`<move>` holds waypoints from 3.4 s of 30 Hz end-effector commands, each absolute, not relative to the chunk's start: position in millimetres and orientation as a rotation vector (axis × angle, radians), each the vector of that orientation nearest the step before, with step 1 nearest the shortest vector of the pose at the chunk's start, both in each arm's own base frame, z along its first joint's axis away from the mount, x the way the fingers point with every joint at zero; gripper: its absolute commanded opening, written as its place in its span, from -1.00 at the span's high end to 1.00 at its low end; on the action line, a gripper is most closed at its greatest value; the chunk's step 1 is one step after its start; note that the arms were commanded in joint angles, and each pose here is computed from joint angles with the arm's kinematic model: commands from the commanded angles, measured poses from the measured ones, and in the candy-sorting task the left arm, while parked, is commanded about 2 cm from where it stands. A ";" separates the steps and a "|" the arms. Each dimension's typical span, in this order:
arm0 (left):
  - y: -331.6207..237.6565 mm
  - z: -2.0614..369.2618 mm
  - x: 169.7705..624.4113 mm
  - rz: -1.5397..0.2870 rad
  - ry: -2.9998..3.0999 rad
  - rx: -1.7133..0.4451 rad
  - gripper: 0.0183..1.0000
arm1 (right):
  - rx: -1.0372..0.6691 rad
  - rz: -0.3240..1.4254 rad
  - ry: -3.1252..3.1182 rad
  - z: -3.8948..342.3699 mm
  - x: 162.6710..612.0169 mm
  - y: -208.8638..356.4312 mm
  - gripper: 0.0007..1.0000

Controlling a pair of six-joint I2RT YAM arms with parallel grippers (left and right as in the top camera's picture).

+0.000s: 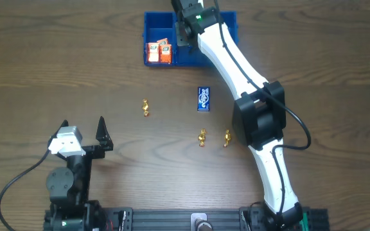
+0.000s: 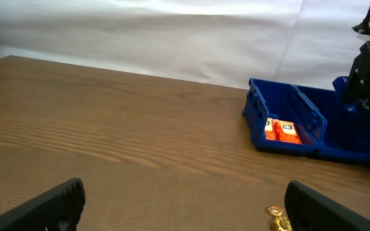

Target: Sort Candies Into Trays

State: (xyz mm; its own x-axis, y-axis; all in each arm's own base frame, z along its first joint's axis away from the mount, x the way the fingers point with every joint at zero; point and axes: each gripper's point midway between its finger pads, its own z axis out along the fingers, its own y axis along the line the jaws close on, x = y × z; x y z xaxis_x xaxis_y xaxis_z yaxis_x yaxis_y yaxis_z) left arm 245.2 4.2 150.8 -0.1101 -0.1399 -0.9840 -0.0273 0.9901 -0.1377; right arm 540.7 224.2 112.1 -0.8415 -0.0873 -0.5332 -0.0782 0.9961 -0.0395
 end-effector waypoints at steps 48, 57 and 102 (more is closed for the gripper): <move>2.6 134.7 244.0 -0.093 1.733 -0.112 -1.00 | -0.077 0.019 3.015 20.6 353.5 184.5 -0.69; 2.6 134.7 244.0 -0.093 1.733 -0.112 -1.00 | -0.026 0.007 3.034 -0.3 354.8 188.9 -0.58; 2.6 134.7 244.0 -0.093 1.733 -0.112 -1.00 | -0.014 0.005 2.640 121.5 538.1 219.5 0.65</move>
State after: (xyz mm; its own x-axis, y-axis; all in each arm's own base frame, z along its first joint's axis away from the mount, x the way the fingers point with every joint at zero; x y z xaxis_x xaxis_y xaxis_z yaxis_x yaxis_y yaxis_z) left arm 245.2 4.3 150.8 -0.1100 -0.1400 -0.9840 -0.0277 0.9901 -0.1377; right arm 533.9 220.4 127.0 -0.8780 -0.0029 -0.4787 -0.0090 0.9999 0.0103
